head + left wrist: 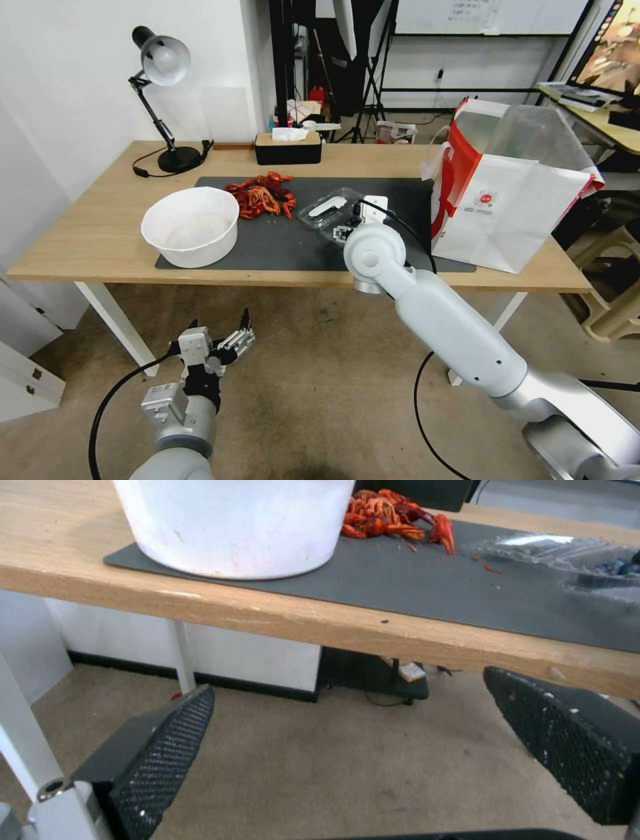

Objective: Close the takeout container lid, then place the container into the takeout bag.

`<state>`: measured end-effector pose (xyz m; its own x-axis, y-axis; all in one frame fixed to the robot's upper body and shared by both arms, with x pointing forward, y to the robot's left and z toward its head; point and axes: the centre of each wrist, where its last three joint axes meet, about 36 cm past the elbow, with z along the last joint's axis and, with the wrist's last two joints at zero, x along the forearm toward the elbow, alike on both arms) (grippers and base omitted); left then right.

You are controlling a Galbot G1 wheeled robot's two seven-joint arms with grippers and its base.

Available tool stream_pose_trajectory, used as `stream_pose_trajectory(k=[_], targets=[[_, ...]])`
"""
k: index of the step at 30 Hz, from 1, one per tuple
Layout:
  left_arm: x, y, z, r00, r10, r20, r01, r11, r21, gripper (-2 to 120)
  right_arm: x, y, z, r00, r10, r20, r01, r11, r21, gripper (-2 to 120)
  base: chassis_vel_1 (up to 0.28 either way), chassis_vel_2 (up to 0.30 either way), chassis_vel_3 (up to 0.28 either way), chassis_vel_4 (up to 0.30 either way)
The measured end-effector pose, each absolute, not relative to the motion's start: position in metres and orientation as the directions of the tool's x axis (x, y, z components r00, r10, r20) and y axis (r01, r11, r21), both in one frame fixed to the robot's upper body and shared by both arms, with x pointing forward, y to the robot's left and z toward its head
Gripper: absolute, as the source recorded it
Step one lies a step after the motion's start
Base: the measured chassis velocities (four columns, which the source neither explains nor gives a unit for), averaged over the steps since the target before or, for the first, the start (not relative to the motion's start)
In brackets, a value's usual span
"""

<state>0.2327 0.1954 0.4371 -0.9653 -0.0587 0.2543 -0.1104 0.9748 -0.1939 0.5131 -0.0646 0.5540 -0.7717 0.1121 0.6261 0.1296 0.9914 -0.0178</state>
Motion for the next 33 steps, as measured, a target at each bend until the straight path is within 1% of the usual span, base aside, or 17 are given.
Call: stream_pose_trajectory(k=[15,33], targets=[[0.232,0.194,0.436,-0.966,-0.058,0.253,-0.110,0.974,-0.196,100,0.515,-0.063,0.551,-0.745,0.104,0.659,0.127,0.992,-0.013,100,0.000,0.000,0.000,0.000],[0.234,0.193,0.431,-0.967,-0.060,0.247,-0.110,0.975,-0.195,100,0.513,-0.083,0.546,-0.711,0.102,0.696,0.142,0.990,0.000,100,0.000,0.000,0.000,0.000]])
